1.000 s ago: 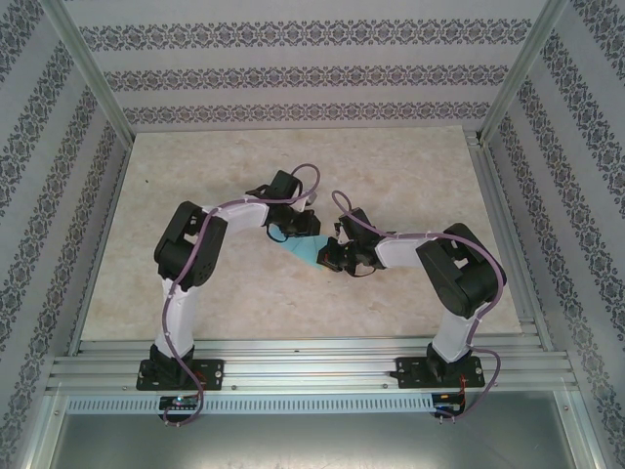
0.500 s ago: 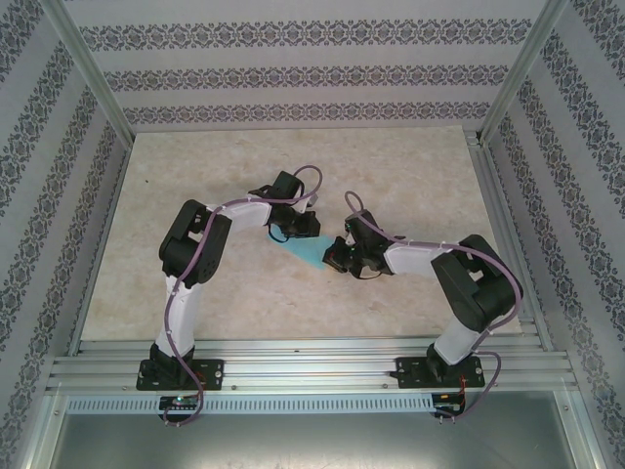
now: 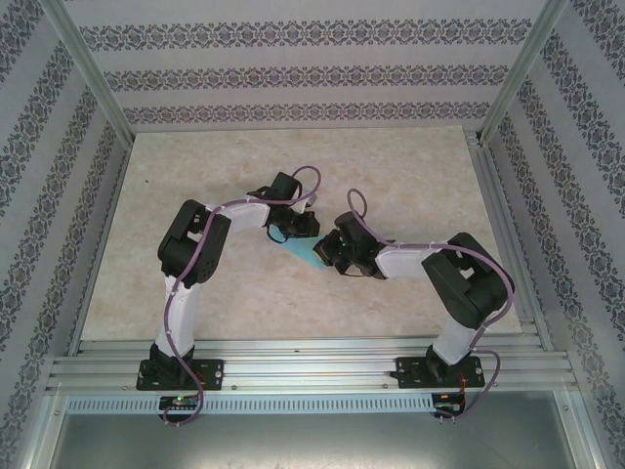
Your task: Fold a paper plane with a square sheet of paper (fold left side to right side)
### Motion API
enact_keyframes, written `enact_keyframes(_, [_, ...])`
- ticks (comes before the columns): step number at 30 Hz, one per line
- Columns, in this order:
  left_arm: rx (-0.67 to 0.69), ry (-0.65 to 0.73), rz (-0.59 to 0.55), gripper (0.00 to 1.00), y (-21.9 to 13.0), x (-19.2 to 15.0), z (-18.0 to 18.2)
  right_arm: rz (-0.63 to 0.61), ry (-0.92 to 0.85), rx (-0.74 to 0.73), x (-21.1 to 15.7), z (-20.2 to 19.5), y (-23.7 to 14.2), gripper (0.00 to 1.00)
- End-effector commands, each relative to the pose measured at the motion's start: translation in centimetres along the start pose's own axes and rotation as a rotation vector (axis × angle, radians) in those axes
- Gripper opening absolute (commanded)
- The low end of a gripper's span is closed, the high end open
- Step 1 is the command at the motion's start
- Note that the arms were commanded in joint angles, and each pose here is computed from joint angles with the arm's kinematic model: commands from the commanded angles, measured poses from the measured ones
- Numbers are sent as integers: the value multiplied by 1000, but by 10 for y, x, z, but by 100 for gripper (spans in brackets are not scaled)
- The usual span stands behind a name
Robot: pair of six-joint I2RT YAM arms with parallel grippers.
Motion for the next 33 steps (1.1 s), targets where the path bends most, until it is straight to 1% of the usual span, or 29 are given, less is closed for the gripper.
enact_keyframes(1, [83, -13, 22, 12, 17, -11, 30, -63, 17, 42, 11, 18, 9, 0])
enact_keyframes(7, [83, -12, 22, 12, 17, -10, 29, -72, 22, 8, 14, 11, 19, 0])
enact_keyframes(11, [84, -12, 19, 12, 18, -8, 28, -51, 34, -17, 11, 6, 27, 0])
enact_keyframes(13, [87, -13, 20, 12, 19, -8, 30, -40, 46, -53, 7, -2, 29, 0])
enact_keyframes(21, [106, -17, 13, 11, 22, -7, 35, 0, 78, -164, -19, -29, 25, 0])
enact_keyframes(25, [117, -17, 12, 11, 23, -7, 37, 7, 100, -168, -30, -36, 22, 0])
enact_keyframes(33, [139, -17, 12, 10, 27, -7, 43, 0, 143, -169, -38, -44, 12, 0])
Point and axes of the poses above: each hand's point on the last joint's axis, 136 mm out from that joint toward the fingers, its own y axis out along the fingers, its own z axis along the line the jaws close on, x = y × z, the point moved 5 cm from there along -y, back along the fingers, and after that the axes turned 14 degrees about -y, right-handed, at the moved point
